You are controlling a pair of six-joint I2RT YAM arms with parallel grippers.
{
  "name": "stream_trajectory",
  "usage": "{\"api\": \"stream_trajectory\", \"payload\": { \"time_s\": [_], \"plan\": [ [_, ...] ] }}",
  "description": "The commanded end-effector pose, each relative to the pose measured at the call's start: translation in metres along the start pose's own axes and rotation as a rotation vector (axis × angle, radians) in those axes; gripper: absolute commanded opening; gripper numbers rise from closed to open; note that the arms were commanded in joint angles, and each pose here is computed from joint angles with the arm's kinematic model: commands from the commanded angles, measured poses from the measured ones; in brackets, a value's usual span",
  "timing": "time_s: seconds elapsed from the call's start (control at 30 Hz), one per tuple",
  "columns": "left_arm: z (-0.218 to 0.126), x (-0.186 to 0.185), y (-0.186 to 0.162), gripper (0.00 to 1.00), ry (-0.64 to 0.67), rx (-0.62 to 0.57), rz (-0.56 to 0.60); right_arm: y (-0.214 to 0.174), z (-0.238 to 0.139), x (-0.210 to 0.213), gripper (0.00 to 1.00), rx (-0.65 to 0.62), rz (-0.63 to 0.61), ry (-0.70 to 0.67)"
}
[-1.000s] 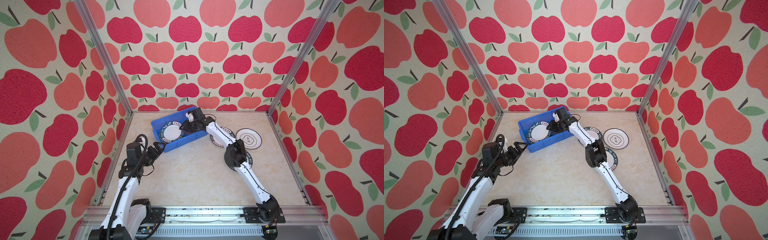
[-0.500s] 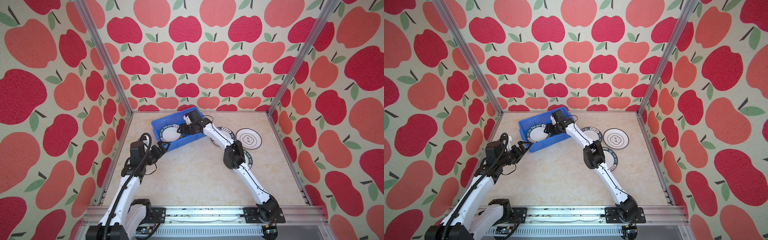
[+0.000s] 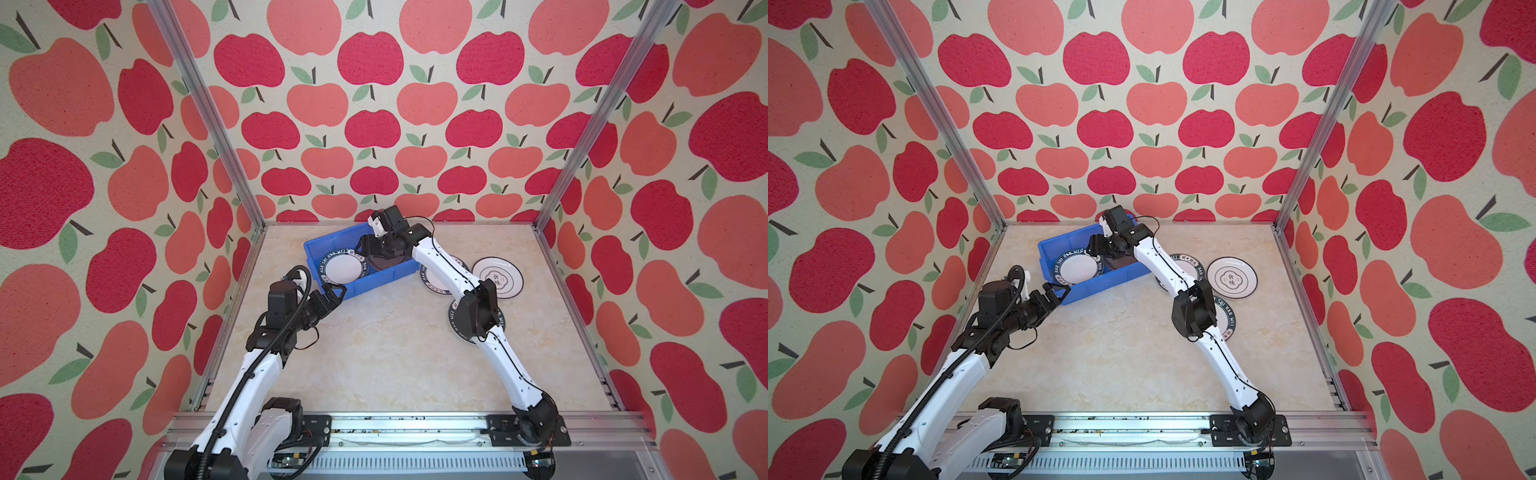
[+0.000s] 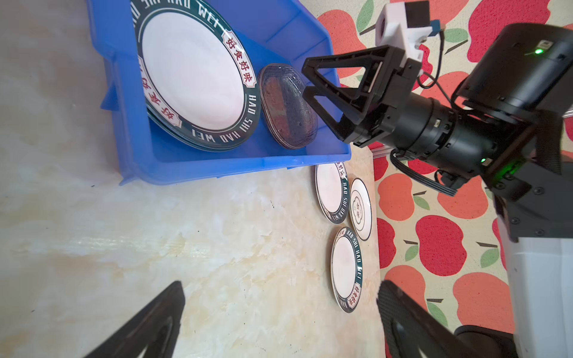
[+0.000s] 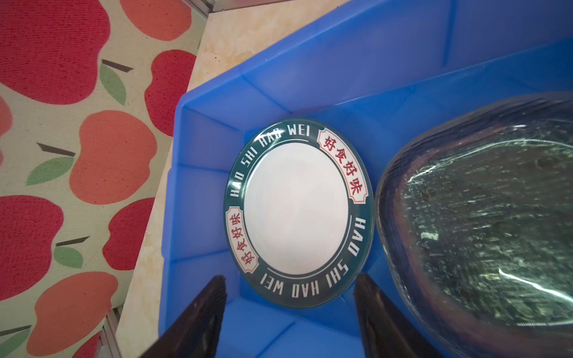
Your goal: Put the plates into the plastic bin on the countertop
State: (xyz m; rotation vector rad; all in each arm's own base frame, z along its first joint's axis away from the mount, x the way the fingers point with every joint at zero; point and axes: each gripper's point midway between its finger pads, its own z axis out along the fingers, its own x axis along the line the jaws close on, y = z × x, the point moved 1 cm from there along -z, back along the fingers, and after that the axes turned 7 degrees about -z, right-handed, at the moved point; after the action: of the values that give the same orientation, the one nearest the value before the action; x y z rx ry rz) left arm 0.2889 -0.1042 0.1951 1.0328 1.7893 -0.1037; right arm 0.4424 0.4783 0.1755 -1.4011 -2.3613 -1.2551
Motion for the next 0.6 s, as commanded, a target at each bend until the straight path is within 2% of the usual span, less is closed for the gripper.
{"api": "stream_trajectory", "payload": {
  "time_s": [0.0, 0.1, 0.17, 0.23, 0.3, 0.37, 0.47, 0.57],
  "plan": [
    [0.000, -0.014, 0.006, 0.99, 0.032, -0.053, 0.090, 0.025, -0.055, 0.020, 0.69, -0.064, -0.054, 0.016],
    [0.007, -0.019, -0.005, 0.99, 0.104, -0.045, 0.148, 0.027, -0.091, 0.019, 0.69, -0.087, -0.092, -0.013],
    [0.012, -0.016, -0.016, 0.99, 0.198, 0.034, 0.177, 0.022, -0.115, 0.020, 0.69, -0.107, -0.122, -0.028],
    [0.019, -0.019, -0.029, 0.99, 0.228, 0.070, 0.237, 0.010, -0.132, 0.020, 0.69, -0.123, -0.142, -0.043],
    [0.027, -0.028, -0.039, 0.99, 0.208, 0.080, 0.267, -0.009, -0.141, 0.017, 0.73, -0.120, -0.148, -0.047],
    [0.040, -0.039, -0.051, 0.99, 0.172, 0.107, 0.285, -0.031, -0.155, 0.011, 0.81, -0.112, -0.140, -0.067],
    [0.057, -0.057, -0.072, 0.99, 0.124, 0.162, 0.304, -0.066, -0.187, -0.006, 0.83, -0.139, -0.123, -0.135],
    [0.074, -0.074, -0.100, 0.99, 0.050, 0.210, 0.350, -0.101, -0.220, -0.030, 0.82, -0.167, -0.041, -0.162]
  ]
}}
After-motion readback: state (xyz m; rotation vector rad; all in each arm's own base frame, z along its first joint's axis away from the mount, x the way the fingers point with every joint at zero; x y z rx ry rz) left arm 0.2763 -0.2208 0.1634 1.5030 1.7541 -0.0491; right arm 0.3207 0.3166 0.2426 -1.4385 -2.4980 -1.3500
